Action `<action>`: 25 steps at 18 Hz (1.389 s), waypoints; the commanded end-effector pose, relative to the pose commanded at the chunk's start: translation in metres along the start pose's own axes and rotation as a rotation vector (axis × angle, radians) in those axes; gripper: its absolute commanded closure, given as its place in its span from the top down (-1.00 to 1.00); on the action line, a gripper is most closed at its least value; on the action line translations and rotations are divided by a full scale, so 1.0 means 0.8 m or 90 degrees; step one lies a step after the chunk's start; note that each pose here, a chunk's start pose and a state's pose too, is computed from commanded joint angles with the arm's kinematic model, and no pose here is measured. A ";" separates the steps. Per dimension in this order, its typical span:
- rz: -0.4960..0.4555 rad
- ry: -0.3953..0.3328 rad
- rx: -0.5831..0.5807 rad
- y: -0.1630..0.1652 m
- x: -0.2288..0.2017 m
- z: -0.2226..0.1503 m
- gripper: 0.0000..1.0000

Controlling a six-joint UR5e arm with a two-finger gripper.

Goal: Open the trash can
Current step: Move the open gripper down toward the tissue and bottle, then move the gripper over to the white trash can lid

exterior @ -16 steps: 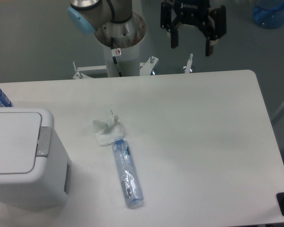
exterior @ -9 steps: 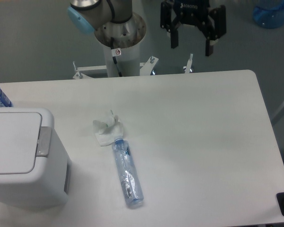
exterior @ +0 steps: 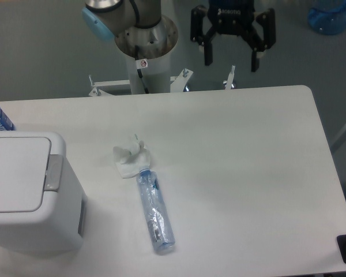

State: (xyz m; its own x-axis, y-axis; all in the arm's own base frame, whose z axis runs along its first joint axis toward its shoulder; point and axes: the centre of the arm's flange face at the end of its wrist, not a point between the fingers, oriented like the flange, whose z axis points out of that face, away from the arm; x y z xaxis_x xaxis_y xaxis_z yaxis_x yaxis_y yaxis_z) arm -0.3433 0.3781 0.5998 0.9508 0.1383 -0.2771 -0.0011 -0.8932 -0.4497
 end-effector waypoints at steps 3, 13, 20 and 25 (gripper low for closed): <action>-0.048 0.009 0.015 -0.021 0.021 0.019 1.00; -0.128 0.086 0.051 -0.105 0.118 0.089 1.00; -0.173 0.101 0.079 -0.139 0.158 0.120 1.00; -0.180 0.122 0.075 -0.154 0.188 0.141 1.00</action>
State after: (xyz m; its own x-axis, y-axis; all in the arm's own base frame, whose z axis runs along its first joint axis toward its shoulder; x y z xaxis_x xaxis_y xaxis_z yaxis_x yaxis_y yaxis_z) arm -0.2353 0.5569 0.5180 0.9596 0.2796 0.0315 0.2447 -0.7741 -0.5838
